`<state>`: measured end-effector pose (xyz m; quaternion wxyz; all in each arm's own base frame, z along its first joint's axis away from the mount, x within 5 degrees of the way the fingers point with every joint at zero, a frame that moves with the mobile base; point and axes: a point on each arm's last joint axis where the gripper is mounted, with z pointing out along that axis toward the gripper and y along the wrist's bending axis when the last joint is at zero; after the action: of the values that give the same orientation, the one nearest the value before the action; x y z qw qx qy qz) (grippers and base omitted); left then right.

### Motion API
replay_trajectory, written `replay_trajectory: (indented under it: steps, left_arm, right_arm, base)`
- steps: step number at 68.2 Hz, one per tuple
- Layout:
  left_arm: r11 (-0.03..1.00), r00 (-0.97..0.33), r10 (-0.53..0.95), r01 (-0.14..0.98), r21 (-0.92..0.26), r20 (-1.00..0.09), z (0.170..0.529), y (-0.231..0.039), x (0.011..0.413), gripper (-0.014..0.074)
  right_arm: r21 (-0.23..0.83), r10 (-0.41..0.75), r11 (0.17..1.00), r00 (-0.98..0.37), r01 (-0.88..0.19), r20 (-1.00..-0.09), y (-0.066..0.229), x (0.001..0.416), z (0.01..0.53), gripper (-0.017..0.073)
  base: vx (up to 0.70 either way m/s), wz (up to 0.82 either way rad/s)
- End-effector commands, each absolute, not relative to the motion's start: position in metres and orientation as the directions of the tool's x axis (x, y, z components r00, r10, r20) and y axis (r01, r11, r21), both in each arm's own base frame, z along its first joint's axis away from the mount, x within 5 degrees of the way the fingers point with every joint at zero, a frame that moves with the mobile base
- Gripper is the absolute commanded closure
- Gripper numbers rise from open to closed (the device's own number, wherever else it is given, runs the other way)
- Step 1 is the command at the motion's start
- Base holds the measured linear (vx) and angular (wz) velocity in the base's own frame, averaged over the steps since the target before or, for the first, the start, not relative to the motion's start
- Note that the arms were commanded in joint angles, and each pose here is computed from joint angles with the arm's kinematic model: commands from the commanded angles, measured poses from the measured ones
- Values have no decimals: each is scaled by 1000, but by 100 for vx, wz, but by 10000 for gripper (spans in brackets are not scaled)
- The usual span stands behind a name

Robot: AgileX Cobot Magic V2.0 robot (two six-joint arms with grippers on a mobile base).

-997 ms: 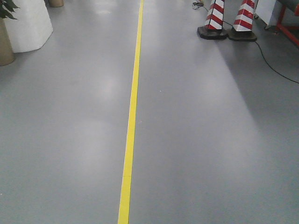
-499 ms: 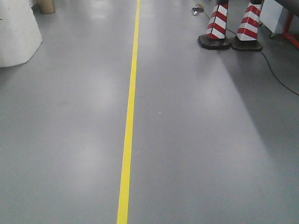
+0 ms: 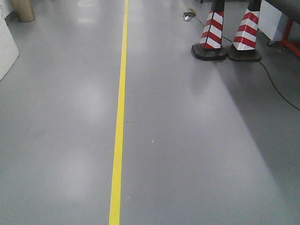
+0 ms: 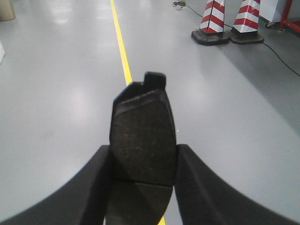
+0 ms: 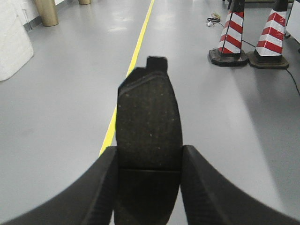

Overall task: Move and align brake pads A on conveyor
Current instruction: 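Drive the base along the yellow line past the striped cones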

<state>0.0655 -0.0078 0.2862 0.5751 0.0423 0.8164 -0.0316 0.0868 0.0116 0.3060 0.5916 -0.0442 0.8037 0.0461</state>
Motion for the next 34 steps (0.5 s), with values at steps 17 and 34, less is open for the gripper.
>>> replay_trajectory:
  steps: [17,34]
  left_arm:
    - [995,-226,4,101,-20,-974,303,-8,68,600]
    - [995,-226,4,101,-20,-974,303,-8,68,600]
  right_arm:
    - [16,-9,992,-192,-128,-981,12,88,323,564]
    - [16,-9,992,-192,-128,-981,12,88,323,564]
  base:
    - [72,-6]
    - [75,2]
